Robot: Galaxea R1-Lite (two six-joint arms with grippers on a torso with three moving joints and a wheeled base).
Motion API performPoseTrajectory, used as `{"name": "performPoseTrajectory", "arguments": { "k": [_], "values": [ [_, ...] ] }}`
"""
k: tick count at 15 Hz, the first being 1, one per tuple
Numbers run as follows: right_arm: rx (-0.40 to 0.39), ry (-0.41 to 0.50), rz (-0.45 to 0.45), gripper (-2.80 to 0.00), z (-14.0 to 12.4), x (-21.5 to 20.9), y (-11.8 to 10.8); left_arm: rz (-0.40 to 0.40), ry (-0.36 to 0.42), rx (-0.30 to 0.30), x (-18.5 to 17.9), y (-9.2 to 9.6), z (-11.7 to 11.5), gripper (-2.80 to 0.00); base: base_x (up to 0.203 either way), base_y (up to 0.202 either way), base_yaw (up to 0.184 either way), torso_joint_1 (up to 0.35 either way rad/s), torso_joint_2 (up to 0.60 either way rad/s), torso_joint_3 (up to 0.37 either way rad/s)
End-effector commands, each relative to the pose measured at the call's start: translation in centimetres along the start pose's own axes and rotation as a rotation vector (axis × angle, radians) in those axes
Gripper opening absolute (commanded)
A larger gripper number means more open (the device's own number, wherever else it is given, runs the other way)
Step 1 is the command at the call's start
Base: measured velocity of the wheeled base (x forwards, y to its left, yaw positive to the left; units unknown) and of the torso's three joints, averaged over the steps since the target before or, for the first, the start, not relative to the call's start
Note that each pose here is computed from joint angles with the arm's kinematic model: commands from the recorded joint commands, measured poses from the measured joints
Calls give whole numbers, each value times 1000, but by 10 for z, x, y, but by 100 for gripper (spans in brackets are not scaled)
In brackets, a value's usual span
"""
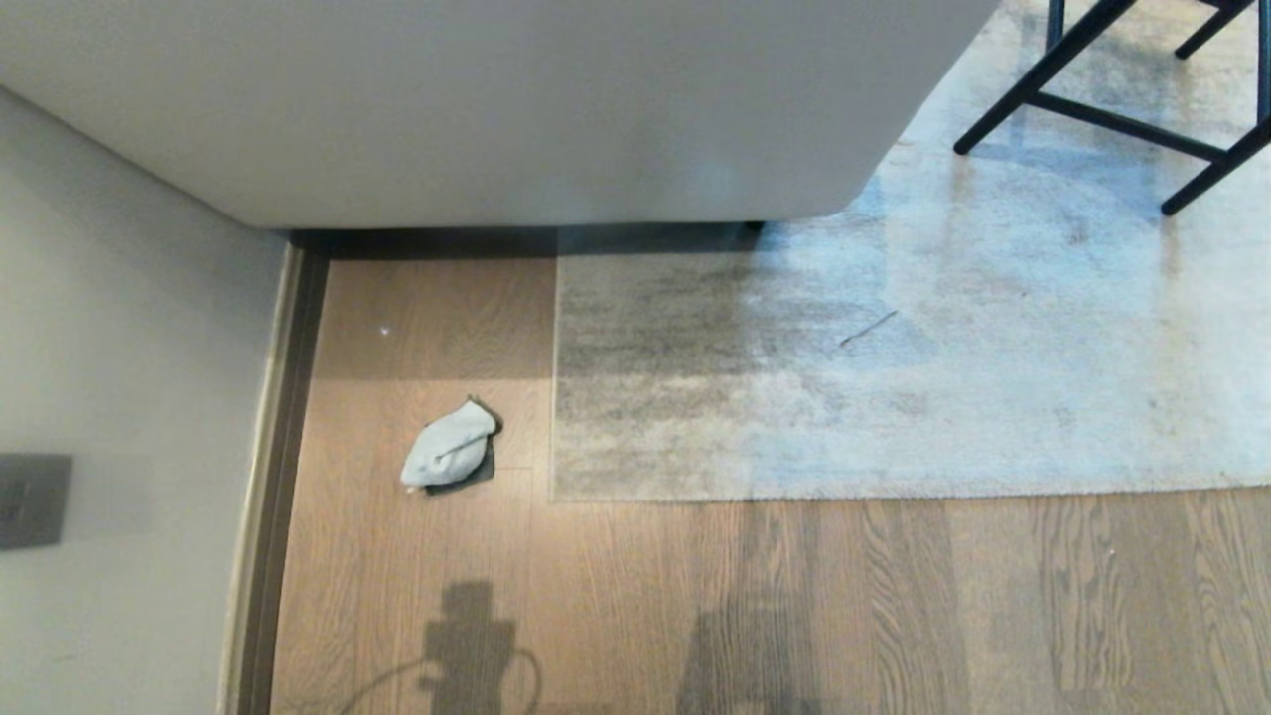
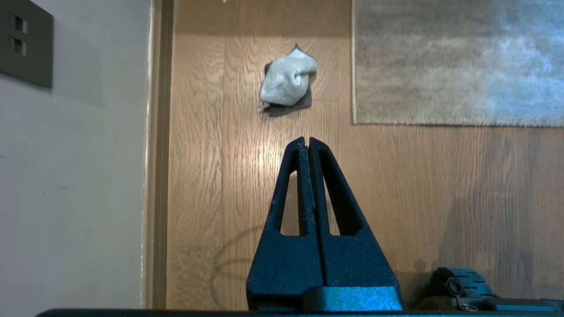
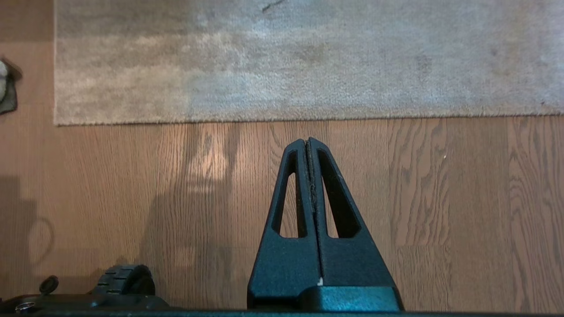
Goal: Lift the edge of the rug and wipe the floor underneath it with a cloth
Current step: Pick up the rag
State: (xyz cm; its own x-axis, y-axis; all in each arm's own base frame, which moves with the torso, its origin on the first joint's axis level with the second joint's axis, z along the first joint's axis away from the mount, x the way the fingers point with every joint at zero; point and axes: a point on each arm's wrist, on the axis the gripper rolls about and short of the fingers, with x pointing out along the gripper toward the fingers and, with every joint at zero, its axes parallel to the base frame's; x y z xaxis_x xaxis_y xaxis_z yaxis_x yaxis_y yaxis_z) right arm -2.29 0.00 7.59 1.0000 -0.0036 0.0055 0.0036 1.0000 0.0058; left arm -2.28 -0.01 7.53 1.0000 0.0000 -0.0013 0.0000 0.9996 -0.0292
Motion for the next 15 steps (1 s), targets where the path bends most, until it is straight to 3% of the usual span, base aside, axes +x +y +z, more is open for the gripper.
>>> {"name": "performPoseTrajectory", "arguments": {
  "k": [1,15],
  "values": [
    [0,1,1,-280,0,0,0,0,0,-5,0,0,0,-280,0,0,0,4,5,-201],
    [0,1,1,-280,0,0,0,0,-1,-8,0,0,0,-280,0,0,0,2,3,-198]
  ]
}}
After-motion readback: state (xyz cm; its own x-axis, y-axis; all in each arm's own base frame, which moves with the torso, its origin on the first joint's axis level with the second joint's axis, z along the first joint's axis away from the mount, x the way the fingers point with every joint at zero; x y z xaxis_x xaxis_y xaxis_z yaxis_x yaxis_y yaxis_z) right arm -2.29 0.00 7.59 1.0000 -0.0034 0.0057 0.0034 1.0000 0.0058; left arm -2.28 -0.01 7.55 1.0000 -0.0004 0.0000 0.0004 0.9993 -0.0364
